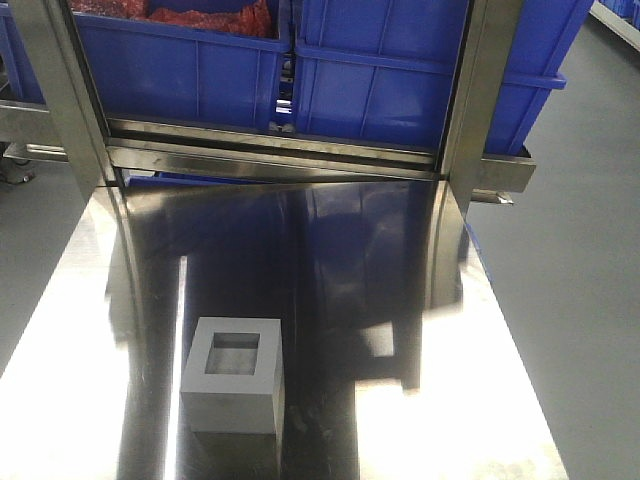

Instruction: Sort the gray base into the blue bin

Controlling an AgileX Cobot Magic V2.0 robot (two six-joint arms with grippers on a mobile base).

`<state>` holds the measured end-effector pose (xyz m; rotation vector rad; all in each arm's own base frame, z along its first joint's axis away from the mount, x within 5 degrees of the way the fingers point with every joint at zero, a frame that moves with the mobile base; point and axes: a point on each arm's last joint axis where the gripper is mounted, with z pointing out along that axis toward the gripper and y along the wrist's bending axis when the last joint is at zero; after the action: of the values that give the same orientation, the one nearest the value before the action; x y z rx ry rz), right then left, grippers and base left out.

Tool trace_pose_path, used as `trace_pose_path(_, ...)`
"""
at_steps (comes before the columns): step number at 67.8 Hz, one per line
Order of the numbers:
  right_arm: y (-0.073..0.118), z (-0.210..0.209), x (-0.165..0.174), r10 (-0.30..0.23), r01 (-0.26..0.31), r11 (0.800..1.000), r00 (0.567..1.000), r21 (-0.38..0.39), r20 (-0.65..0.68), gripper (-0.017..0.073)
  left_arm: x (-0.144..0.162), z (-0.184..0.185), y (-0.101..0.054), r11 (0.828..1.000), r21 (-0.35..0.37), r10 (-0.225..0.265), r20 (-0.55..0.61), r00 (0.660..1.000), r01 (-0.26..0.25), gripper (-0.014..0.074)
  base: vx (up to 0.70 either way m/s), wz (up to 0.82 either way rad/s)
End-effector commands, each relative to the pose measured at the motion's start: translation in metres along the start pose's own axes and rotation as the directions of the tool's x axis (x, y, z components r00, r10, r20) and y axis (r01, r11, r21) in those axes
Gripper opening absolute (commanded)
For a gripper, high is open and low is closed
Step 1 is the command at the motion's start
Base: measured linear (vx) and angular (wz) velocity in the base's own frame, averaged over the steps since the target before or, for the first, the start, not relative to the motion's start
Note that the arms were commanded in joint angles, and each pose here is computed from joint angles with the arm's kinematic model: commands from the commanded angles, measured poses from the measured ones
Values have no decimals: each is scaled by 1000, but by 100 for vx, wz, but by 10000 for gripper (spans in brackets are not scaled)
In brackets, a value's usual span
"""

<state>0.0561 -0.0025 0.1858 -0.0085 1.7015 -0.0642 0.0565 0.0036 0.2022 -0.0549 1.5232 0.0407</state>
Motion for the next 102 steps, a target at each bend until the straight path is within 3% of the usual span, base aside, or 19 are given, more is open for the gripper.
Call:
trace_pose_path(1,0,-1,-5,-17,17,1000,997,2,80,-5,-12,-2,-1,1000,9,-7,100,995,6,-7,0,0)
trace_pose_path(76,0,-1,-5,-17,17,1000,997,2,80,-5,-12,-2,-1,1000,9,-7,107,994,6,-7,0,0)
trace_pose_path(84,0,-1,-5,-17,17,1000,997,2,80,-5,-16,-2,-1,999,11,-37,109,993,36,-7,0,0)
trace_pose_path(93,0,-1,-5,-17,17,1000,997,2,80,-5,-24,-1,0,991,20,-133,117,984,132,-7,0,0)
trace_pose_path(102,0,-1,-5,-17,17,1000,997,2,80,-5,-45,5,-1,990,18,-138,99,985,137,-7,0,0)
